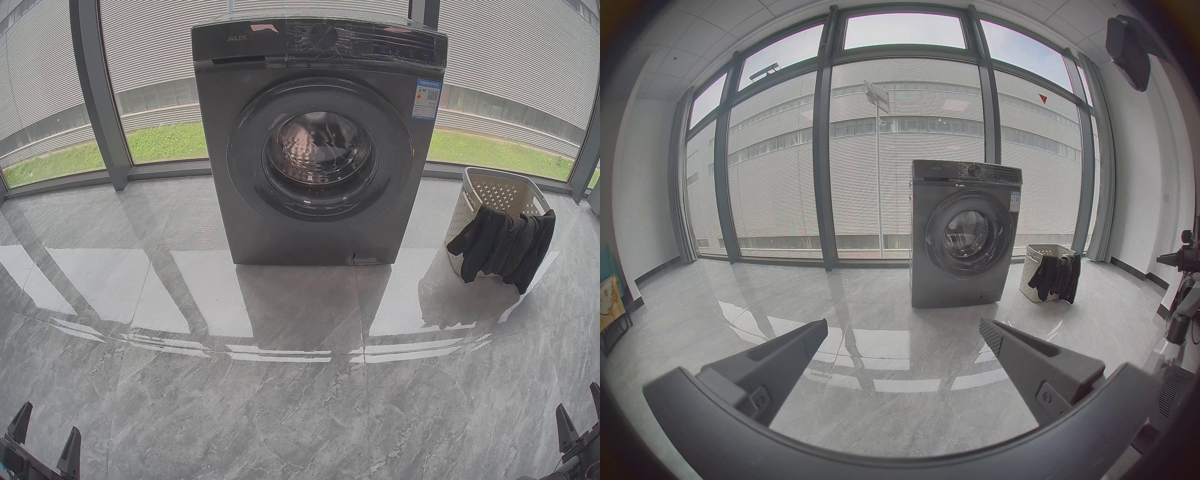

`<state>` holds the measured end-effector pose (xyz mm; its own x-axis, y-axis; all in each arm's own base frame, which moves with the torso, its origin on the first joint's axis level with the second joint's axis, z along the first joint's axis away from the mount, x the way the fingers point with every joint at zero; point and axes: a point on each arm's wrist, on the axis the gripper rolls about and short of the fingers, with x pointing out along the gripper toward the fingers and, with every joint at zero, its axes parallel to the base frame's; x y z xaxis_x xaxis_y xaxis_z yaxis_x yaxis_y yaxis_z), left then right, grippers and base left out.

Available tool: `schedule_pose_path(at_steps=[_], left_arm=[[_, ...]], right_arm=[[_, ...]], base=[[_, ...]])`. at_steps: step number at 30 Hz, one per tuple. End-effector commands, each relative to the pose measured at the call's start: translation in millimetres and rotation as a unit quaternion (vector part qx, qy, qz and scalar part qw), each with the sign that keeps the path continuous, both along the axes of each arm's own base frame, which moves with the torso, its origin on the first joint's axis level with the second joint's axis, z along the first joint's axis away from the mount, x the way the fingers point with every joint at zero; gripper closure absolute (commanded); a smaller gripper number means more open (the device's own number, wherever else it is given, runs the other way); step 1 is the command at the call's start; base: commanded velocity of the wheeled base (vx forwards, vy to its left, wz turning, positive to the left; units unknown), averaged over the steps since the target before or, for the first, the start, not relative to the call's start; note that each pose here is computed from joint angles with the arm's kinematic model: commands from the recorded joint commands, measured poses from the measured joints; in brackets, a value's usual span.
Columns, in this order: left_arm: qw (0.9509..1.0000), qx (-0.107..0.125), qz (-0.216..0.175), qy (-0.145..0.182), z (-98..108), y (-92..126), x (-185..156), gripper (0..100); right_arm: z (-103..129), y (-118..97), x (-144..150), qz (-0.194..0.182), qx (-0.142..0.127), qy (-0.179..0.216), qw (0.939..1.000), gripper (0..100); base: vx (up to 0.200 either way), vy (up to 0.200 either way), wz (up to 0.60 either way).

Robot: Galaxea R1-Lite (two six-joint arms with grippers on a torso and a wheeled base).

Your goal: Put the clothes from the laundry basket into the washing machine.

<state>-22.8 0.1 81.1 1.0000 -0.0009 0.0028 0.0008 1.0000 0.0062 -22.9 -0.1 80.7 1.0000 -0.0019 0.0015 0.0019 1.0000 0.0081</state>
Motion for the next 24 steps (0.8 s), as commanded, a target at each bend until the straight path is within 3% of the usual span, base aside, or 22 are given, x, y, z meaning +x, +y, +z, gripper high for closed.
schedule_pose_path(at_steps=[1,14,24], left_arm=[[1.0,0.002,0.0,0.0,-5.3,0.0,0.0,0],[1.0,-0.002,0.0,0.0,-5.3,0.0,0.0,0],[1.0,-0.002,-0.001,0.001,-5.4,0.0,0.0,0]], right_arm=[[-5.2,0.0,0.2,0.001,-0.003,0.002,1.0,0],[-5.2,0.0,0.2,0.002,-0.003,0.002,1.0,0],[-5.2,0.1,0.2,0.002,-0.004,0.002,1.0,0]], base=[[0.0,0.0,0.0],[0.0,0.0,0.0],[0.2,0.0,0.0]])
